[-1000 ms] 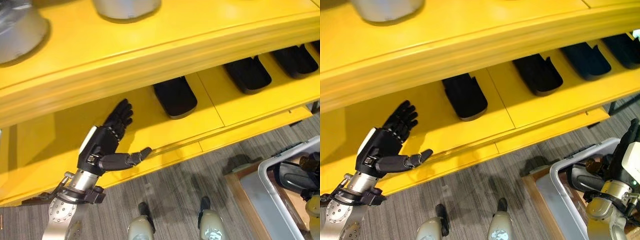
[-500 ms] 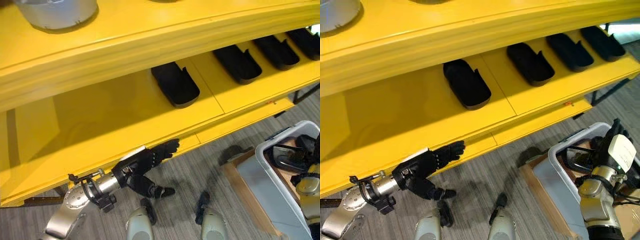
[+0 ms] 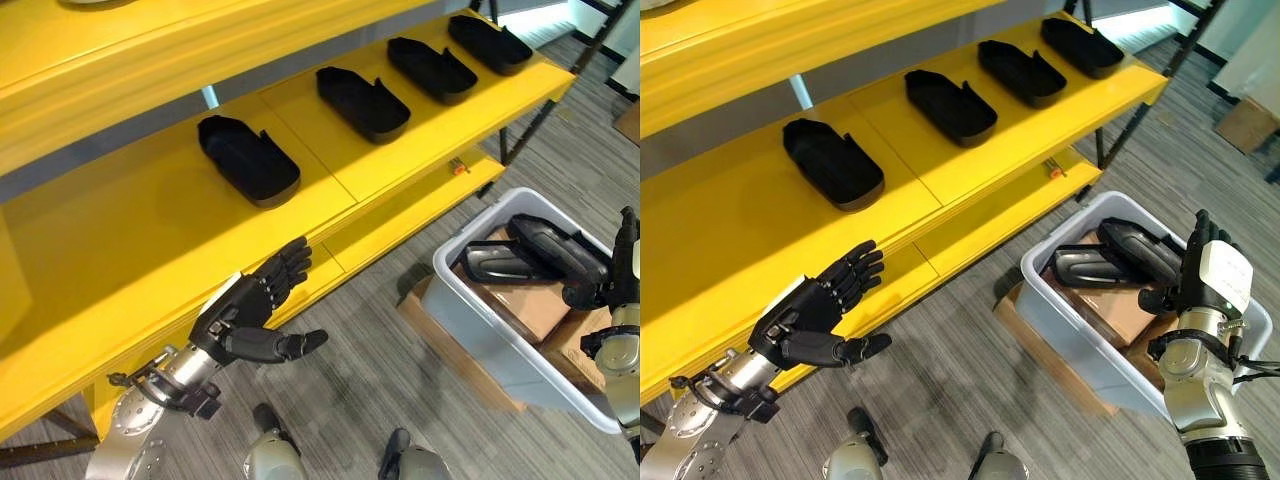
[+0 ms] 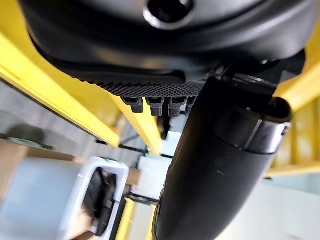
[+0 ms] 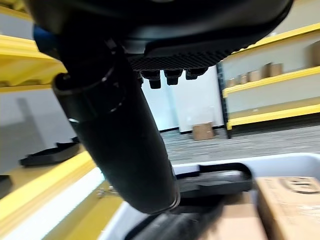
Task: Move parts from the plastic box to the shelf.
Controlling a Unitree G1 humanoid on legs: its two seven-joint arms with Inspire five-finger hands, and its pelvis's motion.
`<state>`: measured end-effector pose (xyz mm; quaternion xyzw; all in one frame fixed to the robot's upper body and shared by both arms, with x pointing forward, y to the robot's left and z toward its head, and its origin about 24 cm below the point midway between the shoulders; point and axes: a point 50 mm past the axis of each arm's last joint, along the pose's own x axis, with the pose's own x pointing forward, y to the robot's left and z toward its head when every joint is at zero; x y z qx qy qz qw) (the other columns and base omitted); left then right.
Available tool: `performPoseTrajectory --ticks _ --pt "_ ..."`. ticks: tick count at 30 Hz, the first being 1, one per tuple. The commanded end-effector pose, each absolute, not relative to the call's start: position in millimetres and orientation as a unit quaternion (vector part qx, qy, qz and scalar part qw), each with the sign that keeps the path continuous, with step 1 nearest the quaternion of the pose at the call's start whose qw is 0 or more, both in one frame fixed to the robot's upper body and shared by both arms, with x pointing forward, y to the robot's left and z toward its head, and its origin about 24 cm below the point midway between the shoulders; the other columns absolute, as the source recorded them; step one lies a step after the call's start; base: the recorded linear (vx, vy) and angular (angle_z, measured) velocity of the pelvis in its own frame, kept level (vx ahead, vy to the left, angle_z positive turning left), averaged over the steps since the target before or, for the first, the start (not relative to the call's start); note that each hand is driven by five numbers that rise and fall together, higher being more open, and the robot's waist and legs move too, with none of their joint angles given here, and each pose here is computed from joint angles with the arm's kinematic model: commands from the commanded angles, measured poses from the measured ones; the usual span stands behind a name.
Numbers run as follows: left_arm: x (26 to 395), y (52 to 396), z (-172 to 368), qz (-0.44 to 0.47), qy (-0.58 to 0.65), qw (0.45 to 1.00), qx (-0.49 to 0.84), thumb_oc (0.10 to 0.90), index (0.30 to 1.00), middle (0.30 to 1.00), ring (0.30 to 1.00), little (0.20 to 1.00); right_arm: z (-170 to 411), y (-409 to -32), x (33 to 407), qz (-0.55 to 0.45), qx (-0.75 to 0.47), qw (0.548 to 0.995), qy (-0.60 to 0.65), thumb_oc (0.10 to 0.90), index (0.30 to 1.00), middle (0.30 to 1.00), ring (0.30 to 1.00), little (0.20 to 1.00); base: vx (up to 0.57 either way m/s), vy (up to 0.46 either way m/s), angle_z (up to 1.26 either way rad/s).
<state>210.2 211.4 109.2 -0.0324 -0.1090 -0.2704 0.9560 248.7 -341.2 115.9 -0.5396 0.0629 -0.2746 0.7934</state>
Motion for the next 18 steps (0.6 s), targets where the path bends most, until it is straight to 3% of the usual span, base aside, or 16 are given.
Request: performPoseTrajectory --ticks 1,18 --pt "213 196 148 -0.306 -0.23 0.922 -0.063 0.9 1.0 1.0 1.0 1.0 170 -333 269 -0.294 -0.589 0.751 -0.049 0.9 1.0 1.0 1.0 1.0 0.04 -0.07 -0.26" --pt "235 147 166 -0.314 -0.298 0.894 -0.114 0.9 1.0 1.0 1.0 1.0 196 -261 305 -0.157 -0.631 0.738 -0.182 0.9 1.0 1.0 1.0 1.0 0.04 -0.1 -0.53"
